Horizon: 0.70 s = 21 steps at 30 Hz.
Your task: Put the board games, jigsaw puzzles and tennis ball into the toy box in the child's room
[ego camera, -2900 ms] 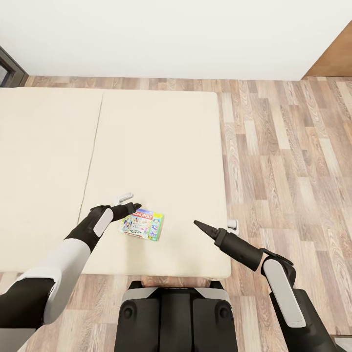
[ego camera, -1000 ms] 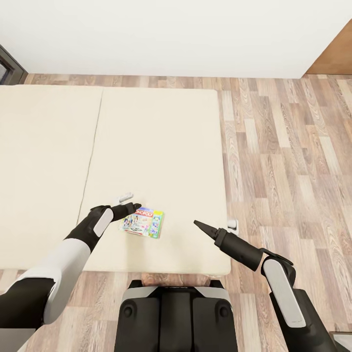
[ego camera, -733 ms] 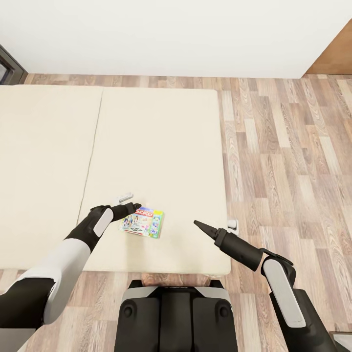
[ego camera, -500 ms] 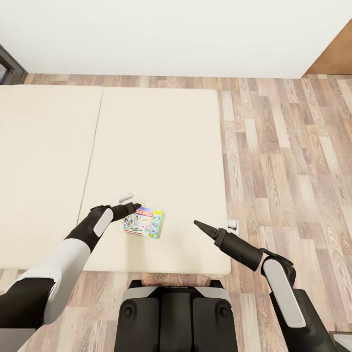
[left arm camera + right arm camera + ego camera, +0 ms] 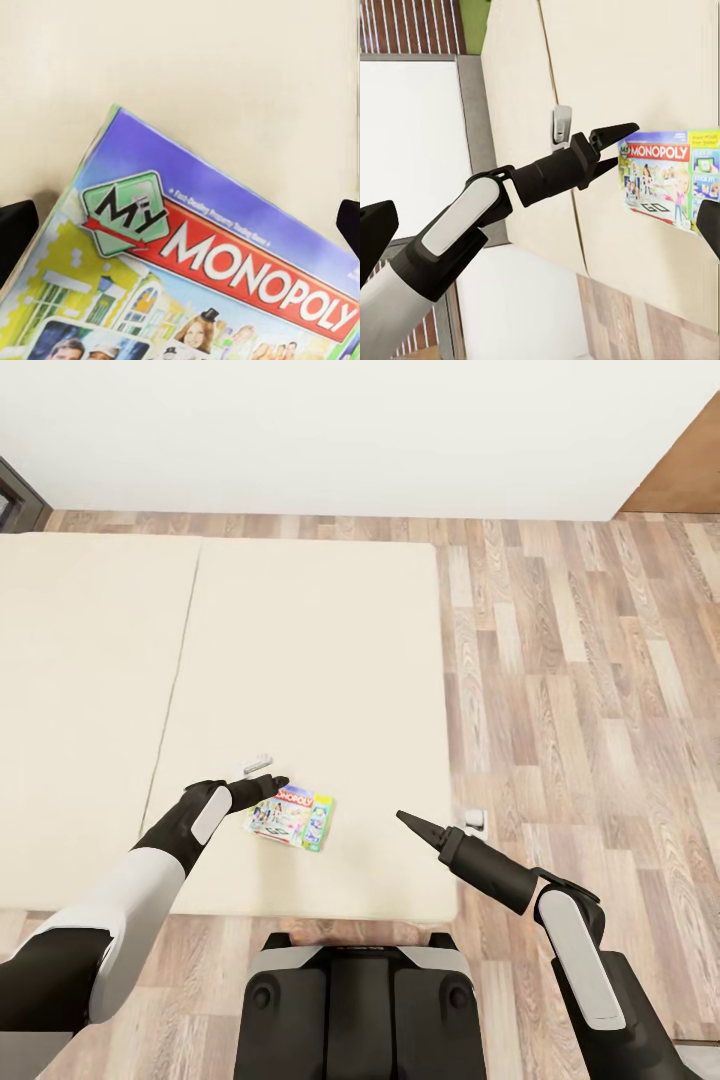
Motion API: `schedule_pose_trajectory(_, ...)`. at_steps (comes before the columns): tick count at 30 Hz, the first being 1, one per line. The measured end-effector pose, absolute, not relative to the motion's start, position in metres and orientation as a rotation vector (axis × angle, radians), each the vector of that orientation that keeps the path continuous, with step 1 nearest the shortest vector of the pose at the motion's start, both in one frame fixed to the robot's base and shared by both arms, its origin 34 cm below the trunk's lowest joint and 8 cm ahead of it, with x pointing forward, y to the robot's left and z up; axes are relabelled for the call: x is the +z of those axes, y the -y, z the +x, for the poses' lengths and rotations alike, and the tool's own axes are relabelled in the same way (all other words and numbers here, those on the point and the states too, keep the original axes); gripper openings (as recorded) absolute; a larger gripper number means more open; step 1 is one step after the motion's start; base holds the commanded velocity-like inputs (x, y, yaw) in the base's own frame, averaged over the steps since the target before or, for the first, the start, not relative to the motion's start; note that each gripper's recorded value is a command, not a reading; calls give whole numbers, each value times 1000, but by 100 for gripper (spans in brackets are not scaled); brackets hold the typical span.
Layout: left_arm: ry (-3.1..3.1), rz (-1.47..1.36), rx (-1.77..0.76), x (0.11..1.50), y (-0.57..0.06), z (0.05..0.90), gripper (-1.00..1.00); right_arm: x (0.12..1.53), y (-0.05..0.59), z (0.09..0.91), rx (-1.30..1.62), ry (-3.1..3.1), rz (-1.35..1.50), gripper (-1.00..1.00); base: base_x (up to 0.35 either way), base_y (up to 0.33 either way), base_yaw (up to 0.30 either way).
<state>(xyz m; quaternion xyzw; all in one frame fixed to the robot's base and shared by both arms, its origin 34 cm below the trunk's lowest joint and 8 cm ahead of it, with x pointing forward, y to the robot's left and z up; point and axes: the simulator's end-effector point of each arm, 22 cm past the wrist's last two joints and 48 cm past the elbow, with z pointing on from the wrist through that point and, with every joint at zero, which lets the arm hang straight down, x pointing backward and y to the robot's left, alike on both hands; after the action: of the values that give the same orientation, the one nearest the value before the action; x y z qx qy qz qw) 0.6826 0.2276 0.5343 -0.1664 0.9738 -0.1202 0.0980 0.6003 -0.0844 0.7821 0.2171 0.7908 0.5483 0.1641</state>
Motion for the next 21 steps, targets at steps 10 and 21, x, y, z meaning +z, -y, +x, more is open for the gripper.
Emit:
schedule_pose_trajectory(10, -2882, -493, -356, 534, -228, 682, 100, 782, 84, 600, 1563, -2254, 619, 100, 0, -97, 0)
schedule_pose_trajectory(21, -2882, -492, -354, 534, -228, 683, 100, 782, 84, 600, 1563, -2255, 619, 100, 0, -132, 0)
